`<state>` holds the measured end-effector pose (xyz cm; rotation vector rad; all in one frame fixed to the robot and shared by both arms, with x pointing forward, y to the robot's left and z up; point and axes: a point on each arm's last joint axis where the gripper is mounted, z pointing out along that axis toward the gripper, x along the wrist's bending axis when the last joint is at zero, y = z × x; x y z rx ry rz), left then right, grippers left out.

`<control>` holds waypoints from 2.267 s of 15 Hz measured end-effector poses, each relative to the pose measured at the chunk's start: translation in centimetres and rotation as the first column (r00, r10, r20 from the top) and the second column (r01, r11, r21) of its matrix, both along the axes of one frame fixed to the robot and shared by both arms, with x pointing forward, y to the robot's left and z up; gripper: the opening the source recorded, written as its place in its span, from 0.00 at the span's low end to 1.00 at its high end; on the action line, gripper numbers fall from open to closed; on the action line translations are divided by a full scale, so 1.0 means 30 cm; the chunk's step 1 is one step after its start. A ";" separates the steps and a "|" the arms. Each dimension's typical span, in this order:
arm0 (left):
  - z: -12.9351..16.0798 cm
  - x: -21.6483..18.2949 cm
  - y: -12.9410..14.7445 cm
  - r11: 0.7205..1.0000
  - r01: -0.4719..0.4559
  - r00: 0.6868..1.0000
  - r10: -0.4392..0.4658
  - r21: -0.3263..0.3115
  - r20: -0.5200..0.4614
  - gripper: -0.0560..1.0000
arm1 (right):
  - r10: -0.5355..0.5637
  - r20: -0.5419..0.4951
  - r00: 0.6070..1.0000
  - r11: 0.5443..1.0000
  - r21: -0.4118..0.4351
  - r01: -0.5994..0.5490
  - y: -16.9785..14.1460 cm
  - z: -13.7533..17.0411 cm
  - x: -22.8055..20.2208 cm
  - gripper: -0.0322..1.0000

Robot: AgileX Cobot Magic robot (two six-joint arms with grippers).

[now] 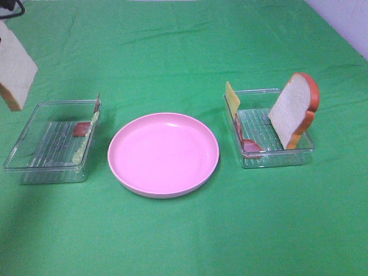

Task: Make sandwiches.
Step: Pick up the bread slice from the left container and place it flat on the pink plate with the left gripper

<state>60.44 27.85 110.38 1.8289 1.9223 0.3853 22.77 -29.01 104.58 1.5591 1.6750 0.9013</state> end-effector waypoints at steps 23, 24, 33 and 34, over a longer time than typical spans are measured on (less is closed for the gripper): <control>-0.447 0.083 -0.573 0.819 0.181 0.906 -0.354 -0.544 -0.233 0.26 | 0.000 0.000 1.000 1.000 0.000 0.000 0.000 0.000 0.000 0.76; -0.464 0.086 -0.574 0.821 0.174 0.904 -0.352 -0.543 -0.244 0.26 | 0.000 0.000 1.000 1.000 0.000 0.000 0.000 0.000 0.000 0.76; -0.563 0.101 -0.583 0.826 0.122 0.891 -0.335 -0.551 -0.306 0.26 | 0.000 0.000 1.000 1.000 0.000 0.000 0.000 0.000 0.000 0.76; -0.563 0.098 -0.583 0.825 0.122 0.888 -0.339 -0.552 -0.310 0.30 | 0.000 0.000 1.000 1.000 0.000 0.000 0.000 0.000 0.000 0.76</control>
